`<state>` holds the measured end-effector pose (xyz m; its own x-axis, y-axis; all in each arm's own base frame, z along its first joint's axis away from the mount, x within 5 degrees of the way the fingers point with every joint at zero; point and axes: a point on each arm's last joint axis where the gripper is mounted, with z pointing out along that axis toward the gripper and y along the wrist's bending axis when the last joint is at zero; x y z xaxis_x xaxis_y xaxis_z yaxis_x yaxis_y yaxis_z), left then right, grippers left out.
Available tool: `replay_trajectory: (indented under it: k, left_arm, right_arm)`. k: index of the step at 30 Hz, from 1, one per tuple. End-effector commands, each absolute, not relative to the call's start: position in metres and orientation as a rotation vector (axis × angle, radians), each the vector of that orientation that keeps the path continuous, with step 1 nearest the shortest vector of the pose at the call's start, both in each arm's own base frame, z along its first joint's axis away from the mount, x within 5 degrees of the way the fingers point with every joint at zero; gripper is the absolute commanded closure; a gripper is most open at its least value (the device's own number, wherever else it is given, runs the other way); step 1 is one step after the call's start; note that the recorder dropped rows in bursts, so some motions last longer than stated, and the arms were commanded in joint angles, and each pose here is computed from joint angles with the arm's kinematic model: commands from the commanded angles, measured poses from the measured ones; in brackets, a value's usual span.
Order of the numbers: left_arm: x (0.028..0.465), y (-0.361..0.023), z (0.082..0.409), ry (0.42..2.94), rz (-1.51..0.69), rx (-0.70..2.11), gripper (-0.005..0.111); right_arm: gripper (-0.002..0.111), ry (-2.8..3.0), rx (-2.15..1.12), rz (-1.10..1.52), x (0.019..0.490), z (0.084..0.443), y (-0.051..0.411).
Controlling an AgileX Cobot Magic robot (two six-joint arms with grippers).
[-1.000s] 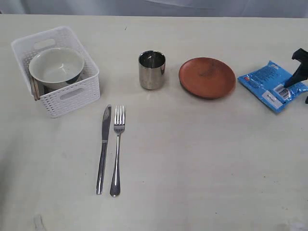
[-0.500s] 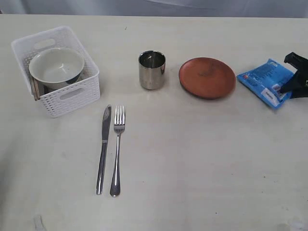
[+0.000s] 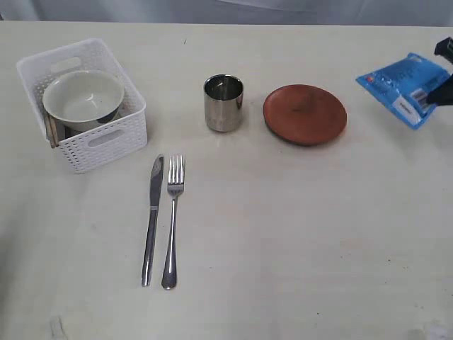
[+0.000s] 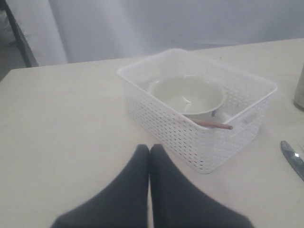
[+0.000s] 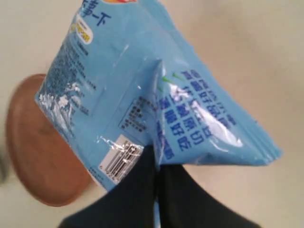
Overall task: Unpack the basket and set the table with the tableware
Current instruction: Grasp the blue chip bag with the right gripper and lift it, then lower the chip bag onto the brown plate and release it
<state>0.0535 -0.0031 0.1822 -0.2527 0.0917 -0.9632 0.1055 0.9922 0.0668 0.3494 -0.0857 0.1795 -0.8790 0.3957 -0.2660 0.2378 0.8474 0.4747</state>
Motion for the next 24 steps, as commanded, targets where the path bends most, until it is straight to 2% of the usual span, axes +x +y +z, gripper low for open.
replay_trajectory:
  k: [1, 6, 14, 18, 21, 24]
  left_arm:
    - [0.054, -0.003, 0.183, 1.817, -0.016, 0.148, 0.106]
    - [0.054, -0.003, 0.183, 1.817, -0.016, 0.148, 0.106]
    - [0.054, -0.003, 0.183, 1.817, -0.016, 0.148, 0.106]
    - [0.054, -0.003, 0.183, 1.817, -0.016, 0.148, 0.106]
    - [0.054, -0.003, 0.183, 1.817, -0.016, 0.148, 0.106]
    - [0.054, -0.003, 0.183, 1.817, -0.016, 0.148, 0.106]
  right_arm:
    - [0.108, 2.561, 0.376, 0.765, 0.349, 0.215, -0.060]
    - [0.109, 2.626, 0.204, 0.811, 0.356, 0.211, -0.002]
    - [0.109, 2.712, 0.151, 0.786, 0.366, 0.174, 0.063]
    - [0.109, 2.752, 0.144, 0.737, 0.368, 0.159, 0.069]
    - [0.109, 2.796, 0.137, 0.557, 0.367, 0.155, 0.057]
    - [0.109, 2.817, 0.152, 0.508, 0.367, 0.151, 0.054]
